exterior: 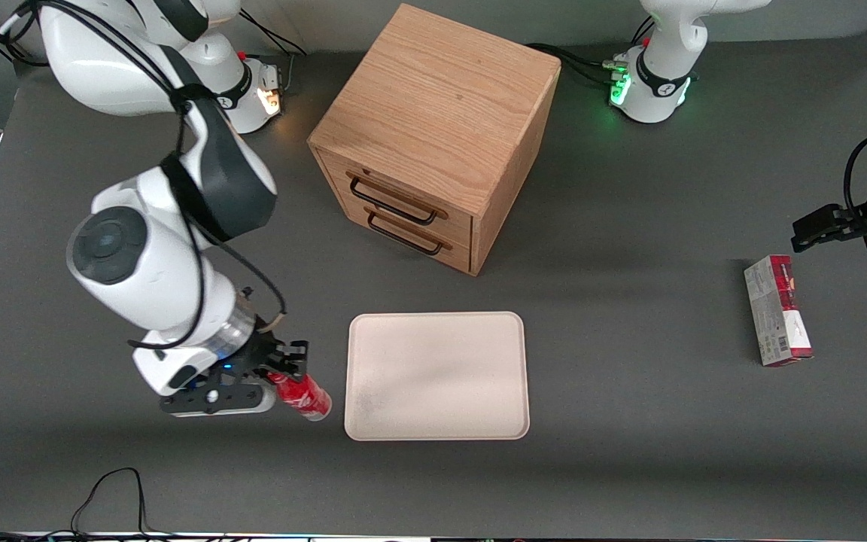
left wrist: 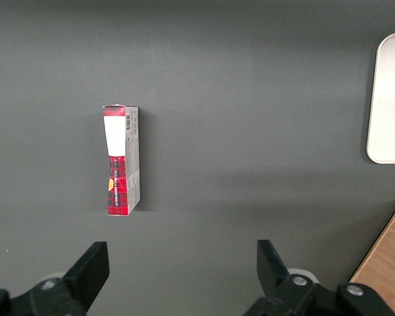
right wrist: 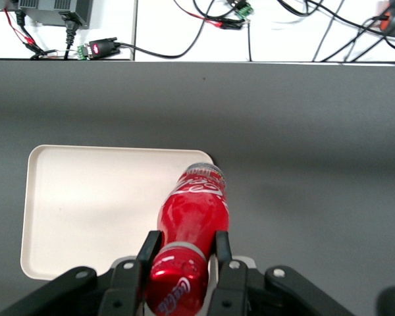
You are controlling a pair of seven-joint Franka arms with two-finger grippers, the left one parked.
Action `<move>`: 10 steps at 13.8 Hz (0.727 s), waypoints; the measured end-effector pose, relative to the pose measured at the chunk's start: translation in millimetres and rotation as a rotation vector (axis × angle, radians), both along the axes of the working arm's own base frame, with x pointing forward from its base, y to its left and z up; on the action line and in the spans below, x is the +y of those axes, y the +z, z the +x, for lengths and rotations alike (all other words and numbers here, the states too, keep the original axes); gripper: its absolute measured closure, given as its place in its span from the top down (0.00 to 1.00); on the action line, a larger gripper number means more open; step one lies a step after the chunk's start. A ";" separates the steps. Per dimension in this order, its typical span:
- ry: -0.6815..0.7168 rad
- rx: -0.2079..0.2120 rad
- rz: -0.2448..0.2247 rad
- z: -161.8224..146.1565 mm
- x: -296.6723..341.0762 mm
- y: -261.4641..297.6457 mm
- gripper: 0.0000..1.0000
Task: Place coke bottle on tray
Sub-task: 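Carry the bottle over the cream tray and lower it onto the tray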
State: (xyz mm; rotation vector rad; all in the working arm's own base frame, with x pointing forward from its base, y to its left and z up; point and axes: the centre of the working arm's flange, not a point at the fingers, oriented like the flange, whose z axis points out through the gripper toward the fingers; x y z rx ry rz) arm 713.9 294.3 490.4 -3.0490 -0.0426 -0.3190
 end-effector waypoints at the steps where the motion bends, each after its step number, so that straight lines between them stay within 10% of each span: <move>1: 0.004 -0.018 -0.016 -1.2 13.3 -8.1 0.37; 5: 0.035 -0.049 -0.007 7.9 46.8 -75.8 0.37; 10: 0.059 0.014 -0.034 7.8 51.2 -147.6 0.37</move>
